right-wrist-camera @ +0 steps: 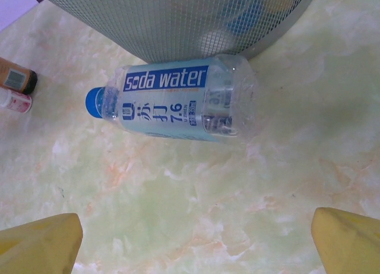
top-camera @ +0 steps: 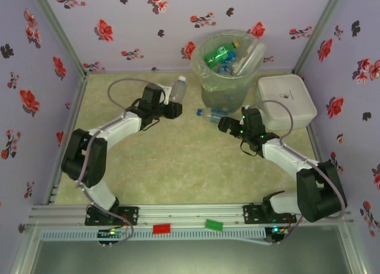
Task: Put the plastic bottles in the bin
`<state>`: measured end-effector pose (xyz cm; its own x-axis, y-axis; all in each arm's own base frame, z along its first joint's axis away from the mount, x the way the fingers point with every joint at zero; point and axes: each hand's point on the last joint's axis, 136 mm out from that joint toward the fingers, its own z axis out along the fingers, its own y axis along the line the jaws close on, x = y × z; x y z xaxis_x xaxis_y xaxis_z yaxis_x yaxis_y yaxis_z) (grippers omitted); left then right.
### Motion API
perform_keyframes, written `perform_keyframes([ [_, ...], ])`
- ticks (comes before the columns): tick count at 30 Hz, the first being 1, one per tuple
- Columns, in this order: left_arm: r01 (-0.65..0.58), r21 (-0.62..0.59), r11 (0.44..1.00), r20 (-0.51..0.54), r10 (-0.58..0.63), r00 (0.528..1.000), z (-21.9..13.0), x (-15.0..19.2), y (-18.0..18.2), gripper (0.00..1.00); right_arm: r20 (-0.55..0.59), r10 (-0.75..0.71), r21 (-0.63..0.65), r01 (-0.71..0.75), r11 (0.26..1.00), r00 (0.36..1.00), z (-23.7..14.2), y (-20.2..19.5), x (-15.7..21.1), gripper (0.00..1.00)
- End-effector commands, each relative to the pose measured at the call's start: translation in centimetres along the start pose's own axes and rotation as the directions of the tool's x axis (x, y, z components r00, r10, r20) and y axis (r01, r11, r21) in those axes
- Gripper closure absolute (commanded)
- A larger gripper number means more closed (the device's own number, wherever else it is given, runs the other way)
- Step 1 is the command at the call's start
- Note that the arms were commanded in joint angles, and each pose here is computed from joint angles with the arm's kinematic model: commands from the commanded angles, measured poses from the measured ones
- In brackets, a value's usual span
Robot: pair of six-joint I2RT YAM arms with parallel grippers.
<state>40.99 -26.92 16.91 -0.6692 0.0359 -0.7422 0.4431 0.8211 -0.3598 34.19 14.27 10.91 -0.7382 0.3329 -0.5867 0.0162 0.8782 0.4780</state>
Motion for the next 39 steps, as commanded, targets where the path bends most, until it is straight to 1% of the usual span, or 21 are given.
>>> perform_keyframes([
  [1, -0.011, 0.057, 0.998, 0.188, 0.000, 0.982, -3.8, -6.8, -3.6, 0.60, -0.002, 0.005, -0.035, -0.005, 0.999, 1.000, 0.0, 0.8, -0.1, 0.00],
  [4, -0.030, 0.087, 0.996, 0.281, 0.004, 0.960, -6.1, -10.2, -5.5, 0.59, 0.003, 0.008, -0.051, -0.008, 0.999, 1.000, -0.1, 1.1, -0.1, 0.00],
  [7, -0.043, 0.109, 0.993, 0.336, 0.003, 0.942, -7.7, -14.0, -7.3, 0.59, 0.012, -0.003, -0.049, 0.004, 0.999, 1.000, -0.6, 1.2, -0.4, 0.00],
  [9, -0.070, 0.120, 0.990, 0.366, 0.022, 0.931, -8.0, -16.1, -8.6, 0.59, 0.025, -0.017, -0.052, 0.019, 0.998, 1.000, -1.0, 1.4, -0.7, 0.00],
  [14, -0.076, 0.147, 0.986, 0.408, 0.010, 0.913, -7.2, -21.1, -10.8, 0.59, 0.073, -0.064, -0.021, 0.066, 0.998, 0.995, -2.6, 1.2, -1.8, 0.00],
  [18, -0.074, 0.150, 0.986, 0.394, 0.009, 0.919, -5.2, -23.6, -12.3, 0.59, 0.097, -0.089, -0.003, 0.090, 0.996, 0.991, -3.5, 0.8, -1.8, 0.00],
  [22, -0.066, 0.153, 0.986, 0.359, 0.007, 0.933, -2.6, -24.4, -13.4, 0.59, 0.127, -0.098, -0.005, 0.100, 0.995, 0.987, -4.0, 0.9, -2.2, 0.00],
  [25, -0.050, 0.151, 0.987, 0.334, -0.004, 0.943, -0.7, -24.2, -13.5, 0.59, 0.147, -0.080, -0.024, 0.084, 0.996, 0.986, -4.1, 1.3, -2.6, 0.00],
  [30, -0.004, 0.165, 0.986, 0.300, -0.047, 0.953, 2.5, -22.9, -13.4, 0.60, 0.157, -0.044, -0.053, 0.053, 0.997, 0.987, -4.0, 1.3, -2.3, 0.00],
  [36, -0.014, 0.193, 0.981, 0.291, -0.044, 0.956, 4.7, -21.6, -14.8, 0.59, 0.150, -0.056, -0.034, 0.061, 0.998, 0.987, -4.6, 0.7, -1.6, 0.00],
  [37, -0.015, 0.198, 0.980, 0.293, -0.045, 0.955, 4.8, -21.6, -15.1, 0.56, 0.154, -0.058, -0.030, 0.064, 0.997, 0.986, -4.7, 0.6, -1.6, 0.00],
  [39, -0.012, 0.206, 0.978, 0.298, -0.051, 0.953, 5.0, -21.6, -15.4, 0.43, 0.164, -0.065, -0.024, 0.070, 0.997, 0.984, -5.1, 0.5, -1.7, 0.00],
])
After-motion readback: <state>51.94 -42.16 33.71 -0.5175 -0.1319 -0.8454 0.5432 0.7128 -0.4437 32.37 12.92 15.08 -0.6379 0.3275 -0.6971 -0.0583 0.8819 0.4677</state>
